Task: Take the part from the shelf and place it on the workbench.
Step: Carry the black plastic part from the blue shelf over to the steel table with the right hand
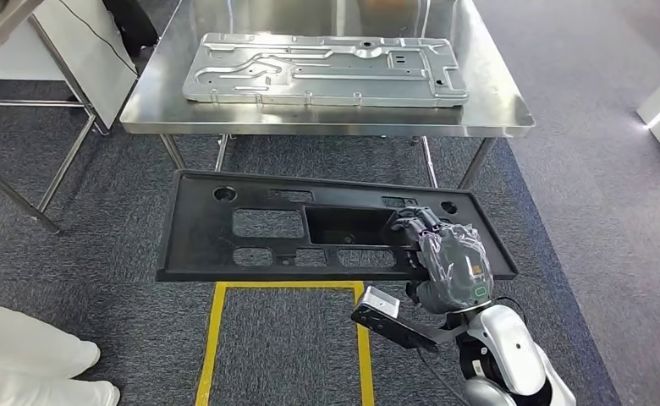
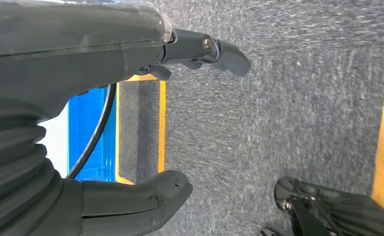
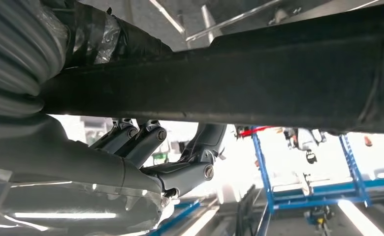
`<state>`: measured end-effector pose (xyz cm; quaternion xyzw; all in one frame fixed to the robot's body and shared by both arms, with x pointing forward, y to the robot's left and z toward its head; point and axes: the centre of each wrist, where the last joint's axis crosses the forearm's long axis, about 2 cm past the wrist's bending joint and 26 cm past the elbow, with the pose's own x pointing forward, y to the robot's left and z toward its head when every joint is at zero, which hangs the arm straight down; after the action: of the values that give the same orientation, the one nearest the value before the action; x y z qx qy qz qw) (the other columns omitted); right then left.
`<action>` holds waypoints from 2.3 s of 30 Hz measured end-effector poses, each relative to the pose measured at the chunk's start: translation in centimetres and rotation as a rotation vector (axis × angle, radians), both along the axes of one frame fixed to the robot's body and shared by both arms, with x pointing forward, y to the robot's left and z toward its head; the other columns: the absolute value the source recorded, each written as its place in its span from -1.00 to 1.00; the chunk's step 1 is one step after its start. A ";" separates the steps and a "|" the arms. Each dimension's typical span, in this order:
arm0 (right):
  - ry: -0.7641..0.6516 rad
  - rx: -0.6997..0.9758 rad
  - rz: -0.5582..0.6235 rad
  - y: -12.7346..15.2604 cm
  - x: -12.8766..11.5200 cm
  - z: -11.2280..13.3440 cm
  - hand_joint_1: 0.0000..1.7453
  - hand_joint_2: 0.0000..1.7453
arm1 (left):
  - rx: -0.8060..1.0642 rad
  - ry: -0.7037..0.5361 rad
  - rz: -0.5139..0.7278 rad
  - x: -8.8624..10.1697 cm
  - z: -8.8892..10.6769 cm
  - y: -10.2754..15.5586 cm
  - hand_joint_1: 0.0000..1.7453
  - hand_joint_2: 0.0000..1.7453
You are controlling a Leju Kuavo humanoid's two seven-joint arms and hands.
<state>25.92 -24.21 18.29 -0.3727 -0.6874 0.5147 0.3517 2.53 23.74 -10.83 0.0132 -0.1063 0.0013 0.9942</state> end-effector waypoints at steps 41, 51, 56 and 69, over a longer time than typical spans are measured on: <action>0.014 -0.036 -0.040 -0.4 1.8 0.9 1.00 1.00 | -0.050 -0.015 0.054 0.2 0.0 -0.4 -1.00 1.00; 0.023 -0.038 -0.039 -0.4 1.5 0.6 1.00 1.00 | -0.054 -0.017 0.064 0.2 0.0 -0.3 -1.00 1.00; 0.031 -0.040 -0.039 -0.4 1.3 0.3 1.00 1.00 | -0.055 -0.014 0.064 0.1 0.0 -0.2 -1.00 1.00; 0.050 -0.061 -0.040 -0.7 1.1 -0.2 1.00 1.00 | -0.064 -0.014 0.060 0.1 0.0 -0.2 -1.00 1.00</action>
<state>27.06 -24.92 18.13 -0.3841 -0.6548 0.5374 0.3673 2.63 23.54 -10.84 -0.0157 -0.1129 0.0345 0.9929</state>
